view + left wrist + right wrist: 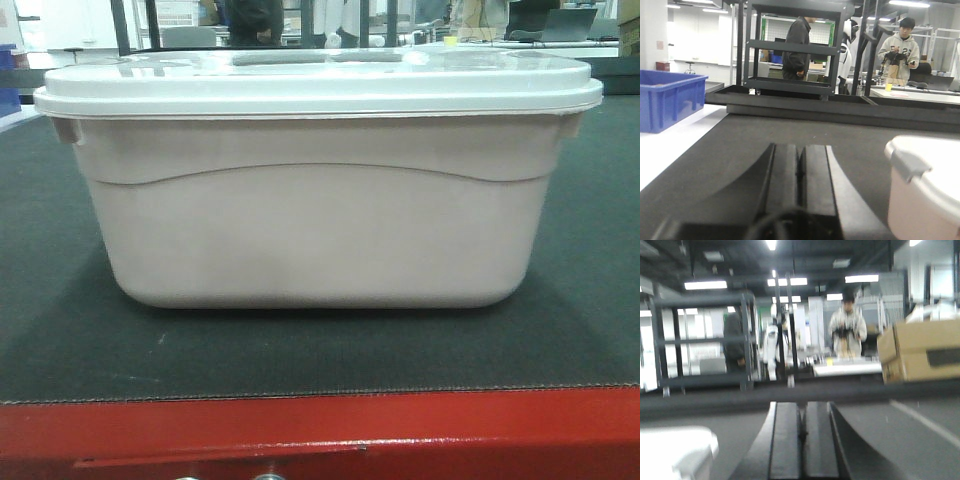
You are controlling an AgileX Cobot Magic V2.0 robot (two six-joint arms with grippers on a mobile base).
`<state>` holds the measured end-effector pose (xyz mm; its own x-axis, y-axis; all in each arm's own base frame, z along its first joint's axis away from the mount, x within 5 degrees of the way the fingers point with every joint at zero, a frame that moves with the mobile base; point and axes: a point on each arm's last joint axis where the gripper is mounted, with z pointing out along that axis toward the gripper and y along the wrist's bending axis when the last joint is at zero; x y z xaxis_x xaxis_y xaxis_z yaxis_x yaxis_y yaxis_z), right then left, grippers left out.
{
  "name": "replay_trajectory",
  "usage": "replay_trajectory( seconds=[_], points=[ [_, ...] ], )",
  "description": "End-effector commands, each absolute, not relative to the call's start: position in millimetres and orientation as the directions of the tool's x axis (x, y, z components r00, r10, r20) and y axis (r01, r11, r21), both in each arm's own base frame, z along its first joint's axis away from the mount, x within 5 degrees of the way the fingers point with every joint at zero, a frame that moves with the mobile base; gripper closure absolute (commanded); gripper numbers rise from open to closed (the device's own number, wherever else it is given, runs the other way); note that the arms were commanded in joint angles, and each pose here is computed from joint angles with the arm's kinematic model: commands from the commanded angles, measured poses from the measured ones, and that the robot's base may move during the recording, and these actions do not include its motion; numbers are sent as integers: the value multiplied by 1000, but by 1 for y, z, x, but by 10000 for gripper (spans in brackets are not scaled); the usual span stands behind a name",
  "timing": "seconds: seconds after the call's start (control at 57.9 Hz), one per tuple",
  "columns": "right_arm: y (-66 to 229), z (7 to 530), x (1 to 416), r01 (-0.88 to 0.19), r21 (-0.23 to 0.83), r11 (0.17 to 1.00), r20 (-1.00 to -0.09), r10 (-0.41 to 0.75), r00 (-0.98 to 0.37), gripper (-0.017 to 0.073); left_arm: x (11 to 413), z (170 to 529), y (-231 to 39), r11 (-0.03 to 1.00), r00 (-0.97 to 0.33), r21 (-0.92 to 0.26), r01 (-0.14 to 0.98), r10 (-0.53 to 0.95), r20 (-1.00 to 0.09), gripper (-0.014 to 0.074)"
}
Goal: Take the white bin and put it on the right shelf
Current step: 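Move both grippers toward the ends of the white-lidded pink bin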
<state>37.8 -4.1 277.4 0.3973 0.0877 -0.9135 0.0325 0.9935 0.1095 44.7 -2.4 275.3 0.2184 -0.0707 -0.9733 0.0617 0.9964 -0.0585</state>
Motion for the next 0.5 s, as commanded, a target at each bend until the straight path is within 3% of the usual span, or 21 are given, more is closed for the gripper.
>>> replay_trajectory(
  seconds=[0.0,0.104,0.19,0.311,0.483],
  points=[
    [-4,320,27,22,111,994,-862,85,499,487,42,320,-3,996,251,-62,67,-77,-965,664],
    [-4,342,31,19,110,994,-873,87,480,479,49,349,-4,996,210,-60,73,-74,-975,554],
    [-4,358,39,20,112,994,-883,90,461,415,60,367,-5,994,156,-63,84,-76,-985,407],
    [-5,369,57,22,120,992,-913,102,395,241,78,376,-10,989,79,-72,127,-82,-993,289],
    [-4,381,83,23,121,992,-963,111,247,-62,104,380,-24,957,-154,-198,212,-168,-974,275]
  ],
)
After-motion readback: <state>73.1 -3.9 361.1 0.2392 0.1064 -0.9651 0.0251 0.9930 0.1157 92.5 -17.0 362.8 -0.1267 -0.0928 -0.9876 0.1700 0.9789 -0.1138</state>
